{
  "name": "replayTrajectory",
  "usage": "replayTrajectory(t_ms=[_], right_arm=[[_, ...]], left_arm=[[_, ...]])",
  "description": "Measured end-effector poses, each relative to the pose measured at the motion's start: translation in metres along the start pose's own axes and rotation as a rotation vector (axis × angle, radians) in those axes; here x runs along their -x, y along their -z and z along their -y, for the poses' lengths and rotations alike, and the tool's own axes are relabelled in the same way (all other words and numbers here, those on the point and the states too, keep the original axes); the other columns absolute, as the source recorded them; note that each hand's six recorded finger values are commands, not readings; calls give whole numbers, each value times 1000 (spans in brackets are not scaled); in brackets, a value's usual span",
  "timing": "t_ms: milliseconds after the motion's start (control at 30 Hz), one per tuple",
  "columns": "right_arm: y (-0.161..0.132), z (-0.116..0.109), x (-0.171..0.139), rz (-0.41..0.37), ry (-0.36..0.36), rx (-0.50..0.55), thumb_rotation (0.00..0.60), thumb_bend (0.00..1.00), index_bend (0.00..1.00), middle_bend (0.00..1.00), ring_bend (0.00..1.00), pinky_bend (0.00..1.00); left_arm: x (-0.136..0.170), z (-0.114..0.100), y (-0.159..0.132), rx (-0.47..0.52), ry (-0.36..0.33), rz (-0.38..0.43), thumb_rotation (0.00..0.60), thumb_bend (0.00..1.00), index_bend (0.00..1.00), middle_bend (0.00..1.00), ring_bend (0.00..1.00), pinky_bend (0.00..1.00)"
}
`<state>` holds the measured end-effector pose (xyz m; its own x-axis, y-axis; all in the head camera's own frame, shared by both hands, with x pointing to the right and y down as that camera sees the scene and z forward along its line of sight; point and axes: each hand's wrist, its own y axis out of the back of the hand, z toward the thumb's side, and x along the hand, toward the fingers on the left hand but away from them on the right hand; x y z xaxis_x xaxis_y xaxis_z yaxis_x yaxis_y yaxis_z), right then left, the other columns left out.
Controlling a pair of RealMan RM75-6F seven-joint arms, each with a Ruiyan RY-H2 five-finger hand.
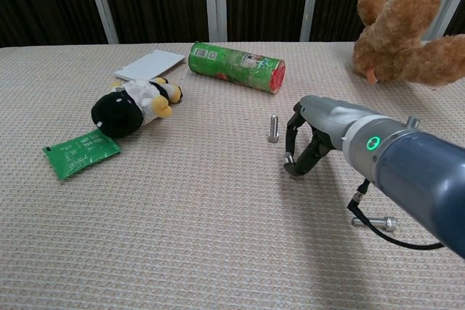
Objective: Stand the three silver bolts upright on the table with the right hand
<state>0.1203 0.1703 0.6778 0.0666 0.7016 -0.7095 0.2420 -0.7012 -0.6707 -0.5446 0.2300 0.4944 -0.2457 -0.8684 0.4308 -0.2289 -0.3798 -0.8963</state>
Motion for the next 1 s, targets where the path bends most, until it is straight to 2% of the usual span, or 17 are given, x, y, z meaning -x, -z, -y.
replayTrajectory(t_ms=[1000], right_arm=[[1, -2, 1, -8, -3, 38, 600, 367, 555, 0, 38, 112]], left_arm=[[0, 0, 0, -5, 1, -7, 600, 87, 152, 27, 34, 105]])
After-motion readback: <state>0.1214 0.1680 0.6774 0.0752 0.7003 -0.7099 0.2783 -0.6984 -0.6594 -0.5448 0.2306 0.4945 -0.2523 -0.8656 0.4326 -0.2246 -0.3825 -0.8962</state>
